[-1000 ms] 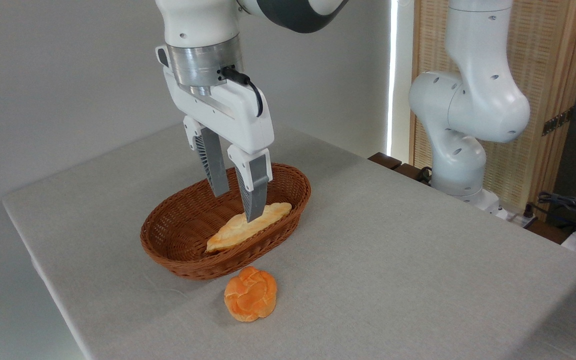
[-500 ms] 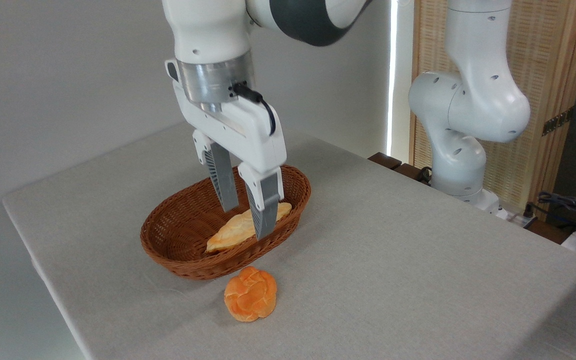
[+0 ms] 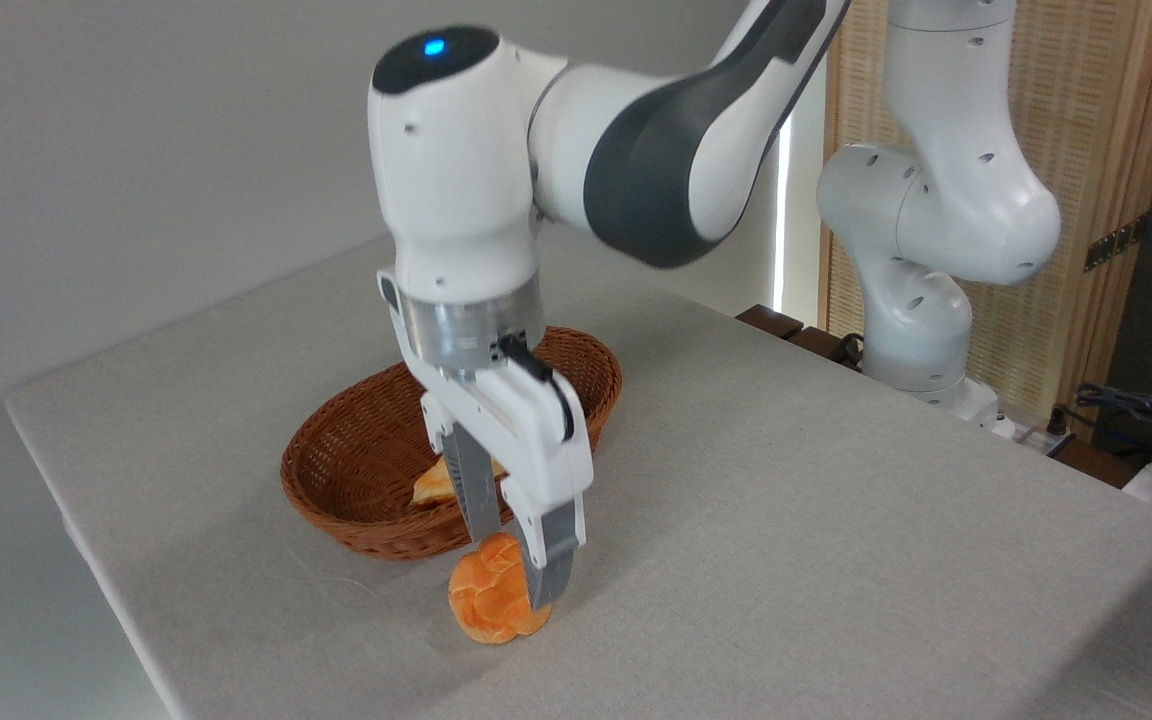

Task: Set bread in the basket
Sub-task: 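Close the gripper on the round orange bun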

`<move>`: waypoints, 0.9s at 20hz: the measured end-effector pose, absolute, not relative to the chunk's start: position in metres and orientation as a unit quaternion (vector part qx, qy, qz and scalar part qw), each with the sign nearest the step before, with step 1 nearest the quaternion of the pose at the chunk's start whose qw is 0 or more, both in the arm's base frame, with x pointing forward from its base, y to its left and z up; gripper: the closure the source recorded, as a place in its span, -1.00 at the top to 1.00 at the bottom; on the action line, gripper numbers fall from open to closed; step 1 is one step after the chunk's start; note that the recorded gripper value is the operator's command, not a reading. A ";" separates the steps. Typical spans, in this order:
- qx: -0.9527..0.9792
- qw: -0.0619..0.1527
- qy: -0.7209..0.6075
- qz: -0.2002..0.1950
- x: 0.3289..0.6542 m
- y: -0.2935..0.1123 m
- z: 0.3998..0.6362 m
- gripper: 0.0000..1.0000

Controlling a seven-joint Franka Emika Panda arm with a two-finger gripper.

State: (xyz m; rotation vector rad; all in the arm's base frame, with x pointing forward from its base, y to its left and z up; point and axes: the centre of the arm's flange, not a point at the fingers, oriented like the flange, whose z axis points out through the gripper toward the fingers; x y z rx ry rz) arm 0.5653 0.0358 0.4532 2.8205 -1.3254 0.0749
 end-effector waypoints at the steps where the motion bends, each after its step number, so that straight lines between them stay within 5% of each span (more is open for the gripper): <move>1: 0.904 0.014 -0.427 0.020 0.568 0.035 0.444 1.00; 7: 0.901 0.018 -0.433 0.013 0.575 0.026 0.424 1.00; 8: 0.901 0.020 -0.433 0.013 0.575 0.025 0.423 0.89; 11: 0.897 0.023 -0.442 0.014 0.576 0.023 0.422 -0.19; 12: 0.894 0.028 -0.446 0.017 0.576 0.023 0.422 -0.37; 18: 0.892 0.047 -0.449 0.027 0.576 0.020 0.421 -0.51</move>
